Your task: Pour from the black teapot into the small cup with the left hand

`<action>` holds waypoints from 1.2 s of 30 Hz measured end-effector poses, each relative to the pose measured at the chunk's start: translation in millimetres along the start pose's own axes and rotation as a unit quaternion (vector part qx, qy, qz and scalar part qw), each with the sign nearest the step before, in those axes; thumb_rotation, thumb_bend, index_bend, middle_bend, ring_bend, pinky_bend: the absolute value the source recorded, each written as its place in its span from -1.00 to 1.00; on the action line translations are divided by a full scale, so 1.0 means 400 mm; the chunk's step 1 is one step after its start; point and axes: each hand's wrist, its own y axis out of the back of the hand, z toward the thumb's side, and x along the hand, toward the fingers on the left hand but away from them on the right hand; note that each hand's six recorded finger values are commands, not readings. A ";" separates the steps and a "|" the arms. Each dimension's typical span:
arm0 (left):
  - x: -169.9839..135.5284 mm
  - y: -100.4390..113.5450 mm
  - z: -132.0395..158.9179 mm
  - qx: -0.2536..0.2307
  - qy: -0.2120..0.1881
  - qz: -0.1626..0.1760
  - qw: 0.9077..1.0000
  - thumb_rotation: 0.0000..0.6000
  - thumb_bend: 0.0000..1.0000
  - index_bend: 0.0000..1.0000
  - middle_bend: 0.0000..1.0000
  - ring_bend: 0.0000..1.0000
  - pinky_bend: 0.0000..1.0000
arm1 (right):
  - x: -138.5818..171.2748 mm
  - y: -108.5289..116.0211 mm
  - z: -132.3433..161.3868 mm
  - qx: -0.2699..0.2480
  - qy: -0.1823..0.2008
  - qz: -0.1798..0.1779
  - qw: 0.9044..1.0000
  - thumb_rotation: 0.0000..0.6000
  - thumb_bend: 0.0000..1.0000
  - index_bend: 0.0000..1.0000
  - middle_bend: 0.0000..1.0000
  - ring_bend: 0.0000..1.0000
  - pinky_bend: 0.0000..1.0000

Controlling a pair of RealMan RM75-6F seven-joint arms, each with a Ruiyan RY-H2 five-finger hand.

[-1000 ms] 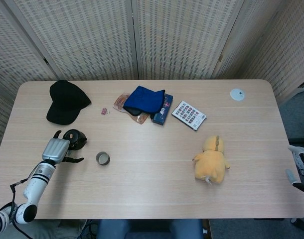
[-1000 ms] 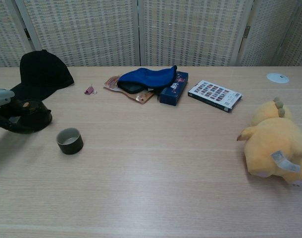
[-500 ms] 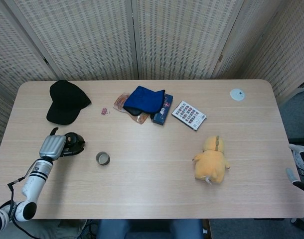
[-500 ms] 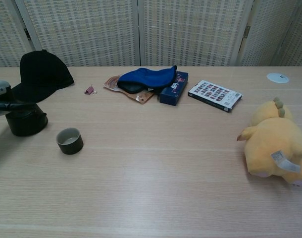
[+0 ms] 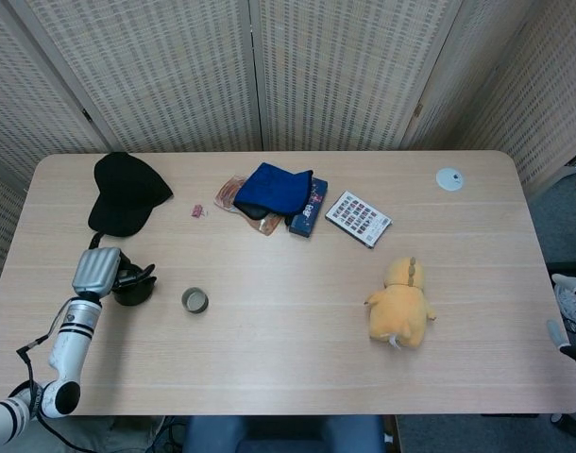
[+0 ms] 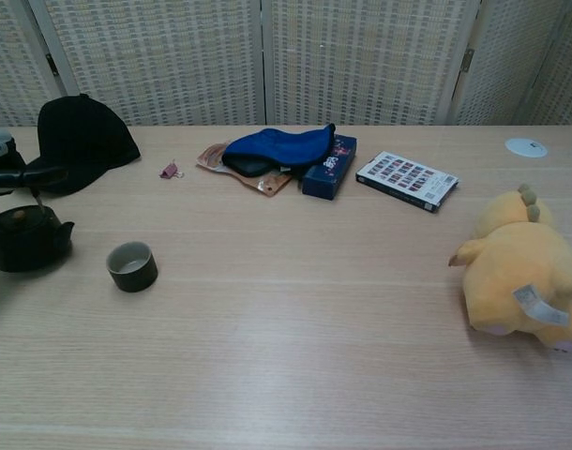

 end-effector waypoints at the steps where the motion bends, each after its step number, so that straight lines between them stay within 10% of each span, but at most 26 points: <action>1: -0.001 0.003 0.000 0.000 0.000 0.006 1.000 -0.41 -0.43 1.00 1.00 0.93 -0.86 | 0.001 0.000 0.000 0.000 0.000 0.000 1.000 1.00 -0.40 -0.50 -0.43 -0.62 -0.68; 18: -0.027 0.054 -0.008 0.004 0.013 0.064 0.998 0.06 -0.09 1.00 1.00 0.99 -0.39 | 0.000 -0.002 0.003 -0.003 0.003 -0.001 1.000 1.00 -0.40 -0.50 -0.43 -0.62 -0.68; 36: -0.076 0.085 0.062 0.014 -0.052 0.080 0.995 0.05 -0.06 1.00 1.00 1.00 -0.27 | -0.007 -0.001 0.015 -0.003 0.012 0.000 1.000 1.00 -0.40 -0.50 -0.43 -0.62 -0.68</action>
